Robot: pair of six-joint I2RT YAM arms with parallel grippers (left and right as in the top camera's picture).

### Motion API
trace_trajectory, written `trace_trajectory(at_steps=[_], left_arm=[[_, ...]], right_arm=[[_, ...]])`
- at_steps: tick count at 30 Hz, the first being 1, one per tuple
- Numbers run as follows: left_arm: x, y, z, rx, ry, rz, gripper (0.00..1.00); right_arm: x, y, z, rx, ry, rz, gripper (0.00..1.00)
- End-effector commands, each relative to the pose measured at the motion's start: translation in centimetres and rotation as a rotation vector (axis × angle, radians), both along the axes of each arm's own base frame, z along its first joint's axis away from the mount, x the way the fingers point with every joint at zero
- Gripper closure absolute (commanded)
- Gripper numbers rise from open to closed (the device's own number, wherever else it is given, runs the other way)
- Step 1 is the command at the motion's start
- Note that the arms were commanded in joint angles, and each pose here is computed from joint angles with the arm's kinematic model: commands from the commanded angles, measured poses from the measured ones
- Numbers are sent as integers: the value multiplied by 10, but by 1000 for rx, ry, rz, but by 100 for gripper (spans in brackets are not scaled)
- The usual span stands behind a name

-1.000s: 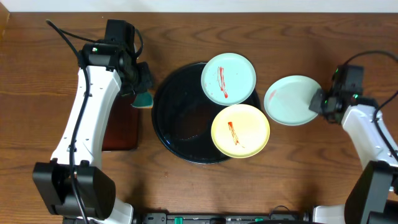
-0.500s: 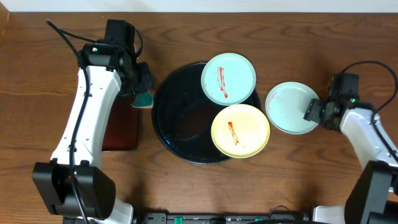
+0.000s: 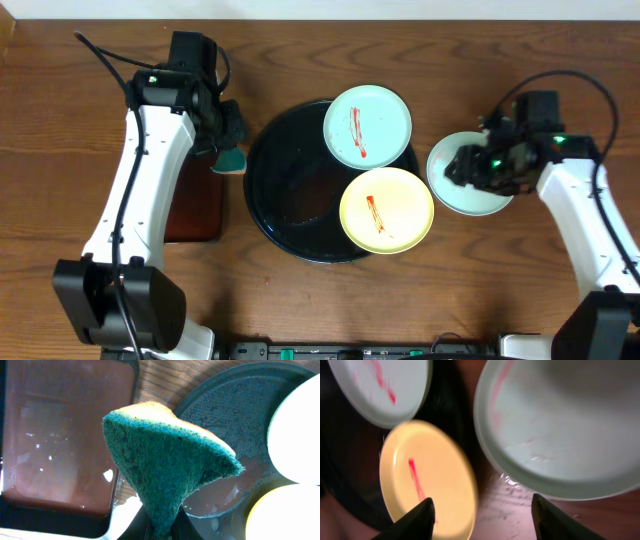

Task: Clean dirty plates on tray and stack at the side
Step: 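Grip the yellow plate rim with right gripper and pull it center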

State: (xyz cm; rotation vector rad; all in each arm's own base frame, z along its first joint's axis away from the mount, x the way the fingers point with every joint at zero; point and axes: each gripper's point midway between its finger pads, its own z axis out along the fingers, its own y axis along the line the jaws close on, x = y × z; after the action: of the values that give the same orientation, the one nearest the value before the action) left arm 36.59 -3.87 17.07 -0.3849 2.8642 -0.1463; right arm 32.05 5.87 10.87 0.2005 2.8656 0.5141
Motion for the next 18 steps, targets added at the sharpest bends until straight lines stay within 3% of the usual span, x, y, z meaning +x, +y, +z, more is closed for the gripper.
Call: trace_trajectory(at_steps=[1, 10, 18], left_arm=[[-2, 2, -11, 6, 35, -5, 93], [-2, 2, -11, 6, 35, -6, 93], [-2, 2, -11, 6, 35, -6, 93]], right_arm=[[-19, 23, -18, 17, 57, 94, 44], [-45, 41, -56, 17, 155, 117, 57], [-43, 42, -83, -23, 146, 112, 68]])
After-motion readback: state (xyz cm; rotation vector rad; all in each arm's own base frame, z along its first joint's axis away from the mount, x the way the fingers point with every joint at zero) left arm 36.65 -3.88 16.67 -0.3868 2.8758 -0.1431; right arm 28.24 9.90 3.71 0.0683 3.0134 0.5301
